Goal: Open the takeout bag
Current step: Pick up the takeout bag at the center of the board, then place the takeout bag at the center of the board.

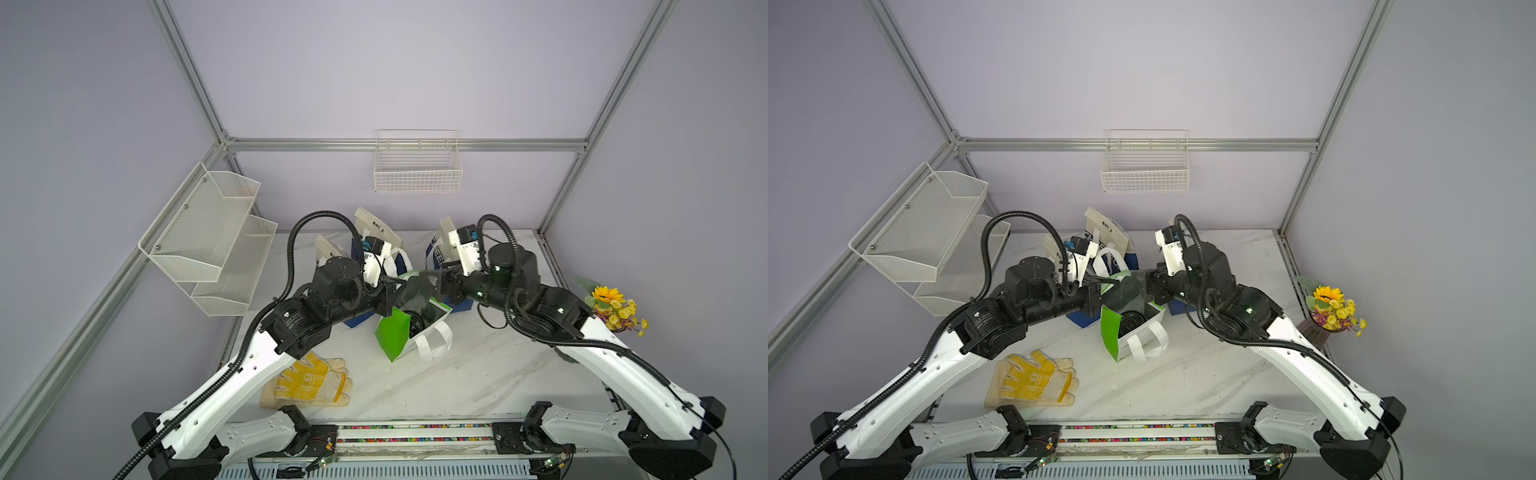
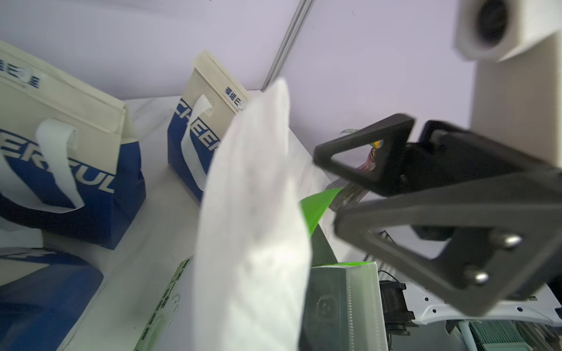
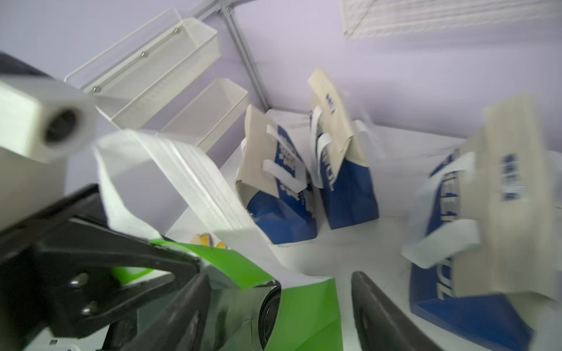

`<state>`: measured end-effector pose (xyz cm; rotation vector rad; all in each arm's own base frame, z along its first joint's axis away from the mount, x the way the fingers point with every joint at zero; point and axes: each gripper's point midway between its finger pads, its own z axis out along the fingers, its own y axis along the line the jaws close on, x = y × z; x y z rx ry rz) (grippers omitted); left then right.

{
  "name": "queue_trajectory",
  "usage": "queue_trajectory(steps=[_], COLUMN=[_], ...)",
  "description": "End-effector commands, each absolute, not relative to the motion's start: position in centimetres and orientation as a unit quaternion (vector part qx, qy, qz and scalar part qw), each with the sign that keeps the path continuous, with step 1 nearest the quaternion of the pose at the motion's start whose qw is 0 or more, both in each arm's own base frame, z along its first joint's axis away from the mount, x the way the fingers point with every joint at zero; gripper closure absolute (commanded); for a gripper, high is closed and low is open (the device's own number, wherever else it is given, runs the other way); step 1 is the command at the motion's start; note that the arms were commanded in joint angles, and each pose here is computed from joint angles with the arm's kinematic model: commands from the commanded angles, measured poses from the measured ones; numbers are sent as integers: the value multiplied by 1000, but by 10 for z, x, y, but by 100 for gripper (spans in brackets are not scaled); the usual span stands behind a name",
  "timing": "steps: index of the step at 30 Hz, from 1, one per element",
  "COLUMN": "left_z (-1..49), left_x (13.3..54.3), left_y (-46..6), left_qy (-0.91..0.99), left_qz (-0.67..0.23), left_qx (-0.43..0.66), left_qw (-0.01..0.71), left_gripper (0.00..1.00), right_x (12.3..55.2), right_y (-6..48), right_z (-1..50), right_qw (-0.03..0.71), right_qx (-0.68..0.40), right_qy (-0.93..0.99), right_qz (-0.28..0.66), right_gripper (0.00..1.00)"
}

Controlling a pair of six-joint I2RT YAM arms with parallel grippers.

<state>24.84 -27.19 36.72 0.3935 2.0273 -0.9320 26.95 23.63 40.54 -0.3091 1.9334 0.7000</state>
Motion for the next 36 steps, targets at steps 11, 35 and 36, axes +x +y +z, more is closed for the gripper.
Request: queue_trajectory(steps=[11, 35, 36], left_z=[505, 412, 394], left_x=[284, 435, 441], left_y=[-380, -528, -534], left_qy=[680, 628, 638], left_qz=[-592, -733, -729], left_qx=[172, 64, 58], left_qw=[397, 253, 241], left_gripper=[100, 100, 100], right_x=[269, 237, 237], right_y=[94, 39, 40], right_z=[528, 539, 534], right_qw=[636, 659, 656], right_qx=[113, 171, 169], right_qy=[756, 730, 733], right_qz=[101, 59, 57], right_gripper=[24, 25, 25])
